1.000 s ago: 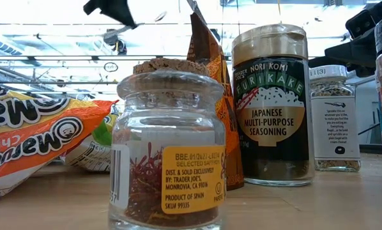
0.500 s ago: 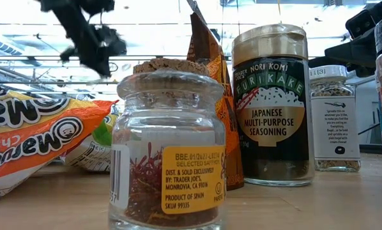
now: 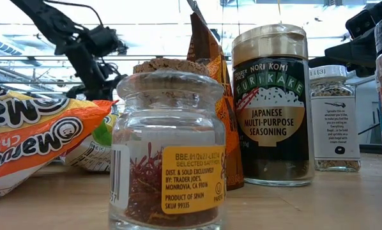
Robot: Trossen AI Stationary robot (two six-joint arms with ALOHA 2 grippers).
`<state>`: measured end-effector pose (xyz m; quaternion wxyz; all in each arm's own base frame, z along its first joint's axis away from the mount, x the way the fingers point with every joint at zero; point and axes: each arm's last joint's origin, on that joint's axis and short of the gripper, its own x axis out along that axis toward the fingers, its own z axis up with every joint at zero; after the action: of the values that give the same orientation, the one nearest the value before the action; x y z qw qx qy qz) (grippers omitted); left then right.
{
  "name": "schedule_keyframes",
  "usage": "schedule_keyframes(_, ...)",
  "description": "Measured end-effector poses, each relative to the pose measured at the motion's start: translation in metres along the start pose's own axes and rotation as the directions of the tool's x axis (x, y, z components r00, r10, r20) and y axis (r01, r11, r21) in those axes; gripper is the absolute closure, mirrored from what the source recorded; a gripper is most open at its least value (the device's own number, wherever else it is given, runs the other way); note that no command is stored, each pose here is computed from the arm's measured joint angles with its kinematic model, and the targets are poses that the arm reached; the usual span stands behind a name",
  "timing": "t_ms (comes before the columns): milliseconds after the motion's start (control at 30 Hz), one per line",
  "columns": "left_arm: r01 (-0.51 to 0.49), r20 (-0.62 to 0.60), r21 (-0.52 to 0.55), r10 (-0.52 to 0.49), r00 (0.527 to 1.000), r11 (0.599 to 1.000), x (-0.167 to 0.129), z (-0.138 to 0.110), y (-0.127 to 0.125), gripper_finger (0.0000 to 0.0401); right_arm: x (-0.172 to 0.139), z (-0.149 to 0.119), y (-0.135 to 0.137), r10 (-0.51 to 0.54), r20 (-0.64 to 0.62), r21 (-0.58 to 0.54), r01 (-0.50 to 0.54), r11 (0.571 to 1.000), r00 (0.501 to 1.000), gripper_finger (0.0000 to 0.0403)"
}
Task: Pick & Place Food Item
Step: Put the blue patterned spoon into the top left transparent bin
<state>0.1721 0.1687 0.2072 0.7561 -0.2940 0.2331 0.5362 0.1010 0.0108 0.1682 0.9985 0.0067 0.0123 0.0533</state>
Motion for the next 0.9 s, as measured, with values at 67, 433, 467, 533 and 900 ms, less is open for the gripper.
schedule_keyframes(67,-0.013,-0.023,-0.006,0.013,1.000,1.000,0.007,-0.003,-0.001,0.0370,0.000,0.000,0.000,0.000,0.000,0.000,0.000,1.000,1.000,0.0184)
schedule_keyframes(433,-0.031,-0.158,-0.036,0.025,0.987,0.999,0.018,-0.017,0.001,0.0368,0.000,0.000,0.000,0.000,0.000,0.000,0.000,1.000,1.000,0.0185)
schedule_keyframes(467,-0.031,-0.158,-0.040,0.024,0.987,0.999,0.018,-0.017,0.001,0.0368,0.000,0.000,0.000,0.000,0.000,0.000,0.000,1.000,1.000,0.0184)
schedule_keyframes(533,-0.027,-0.158,-0.060,0.017,0.987,0.998,0.018,-0.017,0.000,0.0368,0.000,0.000,0.000,0.000,0.000,0.000,0.000,1.000,1.000,0.0184)
schedule_keyframes(900,-0.034,-0.174,-0.107,0.015,0.985,0.994,0.017,-0.019,-0.001,0.0368,0.000,0.000,0.000,0.000,0.000,0.000,0.000,1.000,1.000,0.0184)
